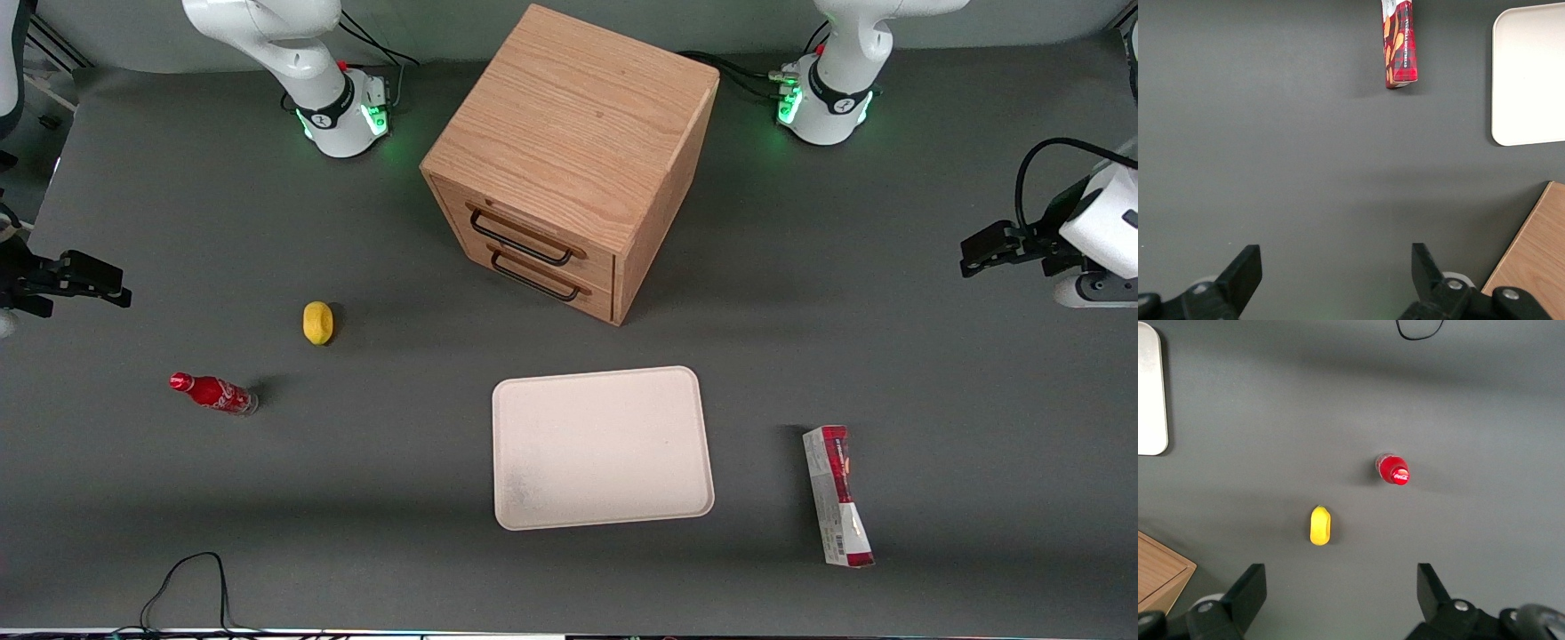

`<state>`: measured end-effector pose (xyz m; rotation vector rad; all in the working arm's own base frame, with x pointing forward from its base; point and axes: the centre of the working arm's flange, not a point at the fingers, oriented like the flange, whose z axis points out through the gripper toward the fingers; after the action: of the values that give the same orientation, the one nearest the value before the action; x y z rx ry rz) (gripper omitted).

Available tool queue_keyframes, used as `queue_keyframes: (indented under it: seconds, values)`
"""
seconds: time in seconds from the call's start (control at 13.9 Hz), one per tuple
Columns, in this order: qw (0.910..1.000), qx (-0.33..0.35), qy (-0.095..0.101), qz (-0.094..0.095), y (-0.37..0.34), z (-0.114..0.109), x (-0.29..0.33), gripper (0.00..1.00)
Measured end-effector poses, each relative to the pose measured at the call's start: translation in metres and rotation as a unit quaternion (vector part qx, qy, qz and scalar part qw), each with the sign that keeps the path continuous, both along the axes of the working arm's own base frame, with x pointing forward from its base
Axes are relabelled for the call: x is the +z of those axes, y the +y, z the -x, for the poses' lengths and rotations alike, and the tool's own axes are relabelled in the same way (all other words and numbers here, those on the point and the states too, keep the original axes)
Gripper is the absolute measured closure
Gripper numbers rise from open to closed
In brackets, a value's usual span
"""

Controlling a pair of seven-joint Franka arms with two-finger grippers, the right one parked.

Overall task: Place red cookie box on tray
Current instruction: 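Move the open left gripper over the red plaid cookie box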

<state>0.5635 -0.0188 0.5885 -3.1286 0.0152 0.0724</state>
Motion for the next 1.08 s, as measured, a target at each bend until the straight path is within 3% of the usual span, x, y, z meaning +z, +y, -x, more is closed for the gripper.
queue_keyframes:
  seconds: [0.79, 1.08]
  values:
    - [0.9999, -0.004, 0.011, 0.001, -0.005, 0.0, -0.005, 0.0]
    - [0.9999, -0.01, 0.007, 0.01, -0.031, -0.022, -0.012, 0.0]
